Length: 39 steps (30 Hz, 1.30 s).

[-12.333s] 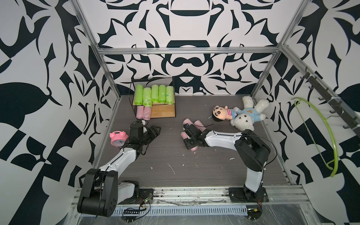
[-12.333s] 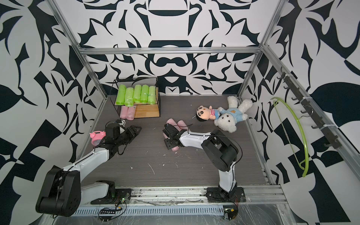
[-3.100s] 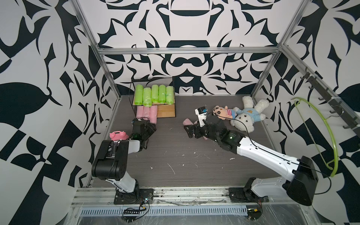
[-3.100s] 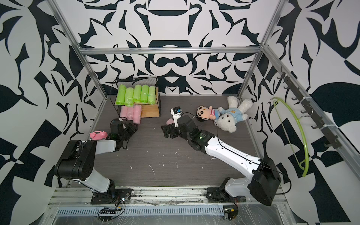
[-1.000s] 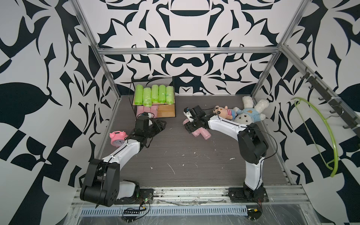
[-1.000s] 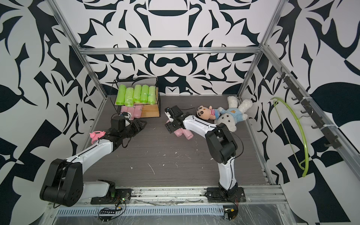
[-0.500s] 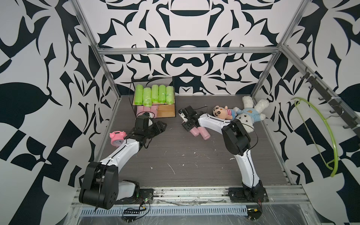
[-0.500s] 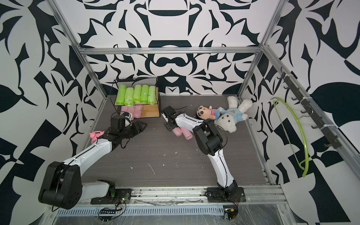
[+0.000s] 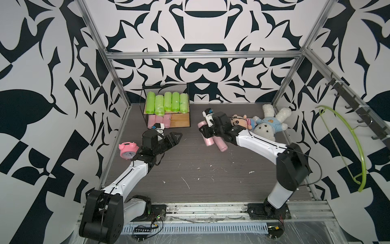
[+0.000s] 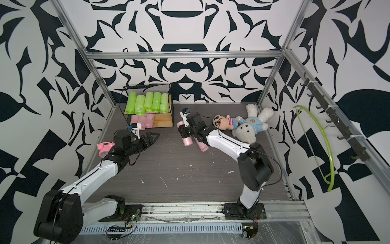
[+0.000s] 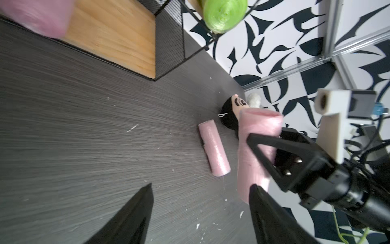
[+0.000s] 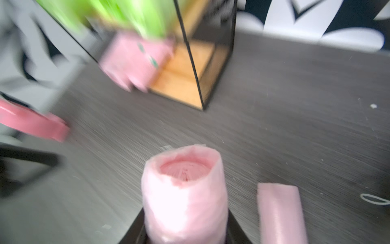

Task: Sort the rolls of trash bags by color and place them on the shelf
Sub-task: Pick up the roll of trash bags from the center of the board.

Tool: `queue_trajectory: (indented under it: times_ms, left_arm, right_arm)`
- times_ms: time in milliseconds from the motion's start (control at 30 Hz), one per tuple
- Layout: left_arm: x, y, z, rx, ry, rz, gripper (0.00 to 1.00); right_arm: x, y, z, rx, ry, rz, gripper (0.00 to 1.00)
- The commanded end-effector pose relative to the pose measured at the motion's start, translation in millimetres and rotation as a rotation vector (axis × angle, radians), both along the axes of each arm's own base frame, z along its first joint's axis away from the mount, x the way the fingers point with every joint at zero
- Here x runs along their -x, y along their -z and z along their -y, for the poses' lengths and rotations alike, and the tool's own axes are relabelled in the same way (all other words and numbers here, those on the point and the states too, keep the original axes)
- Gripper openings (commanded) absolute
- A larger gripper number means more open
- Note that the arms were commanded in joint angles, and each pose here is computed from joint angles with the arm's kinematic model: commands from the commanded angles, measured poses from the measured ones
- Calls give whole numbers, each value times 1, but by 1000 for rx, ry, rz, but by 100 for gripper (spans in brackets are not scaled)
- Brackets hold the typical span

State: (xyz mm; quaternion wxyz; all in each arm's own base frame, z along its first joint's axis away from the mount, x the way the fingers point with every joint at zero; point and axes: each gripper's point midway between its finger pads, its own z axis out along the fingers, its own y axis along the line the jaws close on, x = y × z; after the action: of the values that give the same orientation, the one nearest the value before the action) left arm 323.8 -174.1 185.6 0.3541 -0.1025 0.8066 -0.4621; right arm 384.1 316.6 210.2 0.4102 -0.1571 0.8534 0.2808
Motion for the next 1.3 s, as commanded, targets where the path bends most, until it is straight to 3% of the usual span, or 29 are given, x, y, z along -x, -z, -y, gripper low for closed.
queue_trajectory:
  times_ms: [0,100,300,667,1100,1267]
  left_arm:
    - [12,-48,27,146,105,132,83]
    - [24,-64,46,210,172,168,84]
    - [45,-94,77,325,268,233,91]
    - [52,-111,102,410,321,259,91]
    - [49,-121,111,498,374,285,42]
    - [43,-117,113,509,369,281,20]
  right_arm:
    - [5,-77,-3,-379,72,58,39]
    - [14,-105,5,-527,142,76,38]
    - [32,-137,8,-663,231,108,38]
    - [48,-167,4,-872,221,111,38]
    - [45,-173,10,-974,245,142,39]
    - [38,-162,15,-927,268,139,51]
